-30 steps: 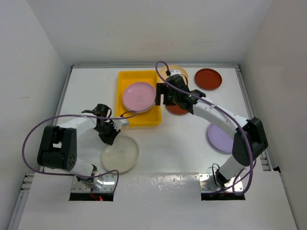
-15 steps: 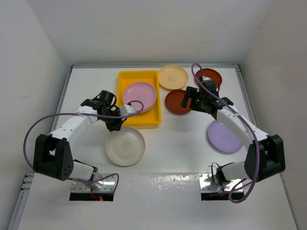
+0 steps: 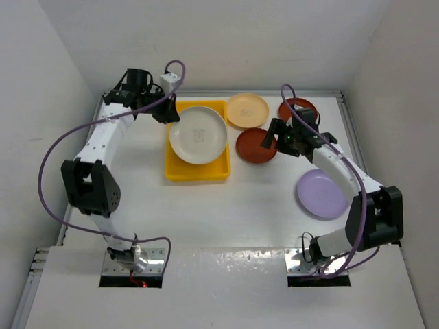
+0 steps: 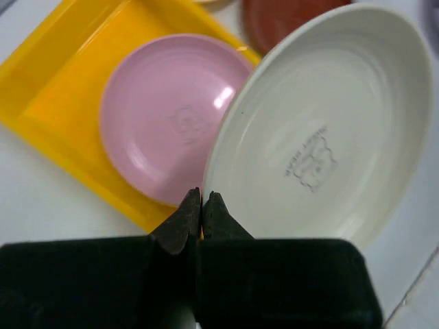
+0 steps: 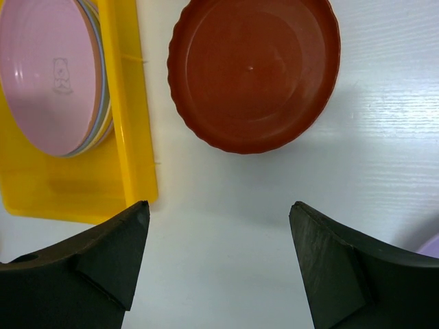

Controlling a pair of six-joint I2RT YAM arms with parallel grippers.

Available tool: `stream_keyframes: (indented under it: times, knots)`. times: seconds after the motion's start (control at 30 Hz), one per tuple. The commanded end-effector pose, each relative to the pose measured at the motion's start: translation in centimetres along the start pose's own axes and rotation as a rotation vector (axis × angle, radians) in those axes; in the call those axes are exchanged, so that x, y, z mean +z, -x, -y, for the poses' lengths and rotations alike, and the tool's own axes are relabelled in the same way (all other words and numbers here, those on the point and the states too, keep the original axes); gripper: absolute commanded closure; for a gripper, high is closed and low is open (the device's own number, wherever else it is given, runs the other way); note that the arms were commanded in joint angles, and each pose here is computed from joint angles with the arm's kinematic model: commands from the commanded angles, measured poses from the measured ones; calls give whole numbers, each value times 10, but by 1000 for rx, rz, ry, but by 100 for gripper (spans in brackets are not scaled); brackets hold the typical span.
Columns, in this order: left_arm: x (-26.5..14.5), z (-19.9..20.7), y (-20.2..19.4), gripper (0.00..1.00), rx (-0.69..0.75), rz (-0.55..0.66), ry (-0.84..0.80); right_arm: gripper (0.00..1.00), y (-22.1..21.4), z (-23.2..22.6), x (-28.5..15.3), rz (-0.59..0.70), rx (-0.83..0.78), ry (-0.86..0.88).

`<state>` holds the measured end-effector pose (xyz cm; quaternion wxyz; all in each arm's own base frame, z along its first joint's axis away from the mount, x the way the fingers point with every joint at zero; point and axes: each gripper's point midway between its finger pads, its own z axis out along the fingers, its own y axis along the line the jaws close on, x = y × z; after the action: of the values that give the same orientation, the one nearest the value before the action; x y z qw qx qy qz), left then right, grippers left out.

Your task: Place the plates into the plastic bin on the countertop

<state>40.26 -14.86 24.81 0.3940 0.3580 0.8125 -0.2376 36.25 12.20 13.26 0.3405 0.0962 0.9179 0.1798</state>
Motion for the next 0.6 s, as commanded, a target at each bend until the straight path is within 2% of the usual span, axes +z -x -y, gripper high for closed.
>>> stream_keyframes:
  times: [0.0,0.03,0.1,0.3,0.5,0.57]
  knots:
    - [7,-77,28,100,-184,112,206,18,20,-7,-3,23,-43,17]
    - [27,-92,16,100,-244,85,190,18,28,-6,-2,35,-38,10]
    - [39,-101,26,100,-258,110,161,18,29,-5,-1,22,-44,-1]
    - [83,-124,-17,100,-367,56,123,20,49,-1,6,17,-39,-42]
    - [92,-127,-69,100,-400,-37,127,20,50,21,3,12,108,-61]
    - [93,-128,-79,91,-356,-73,163,20,47,30,0,16,125,-75]
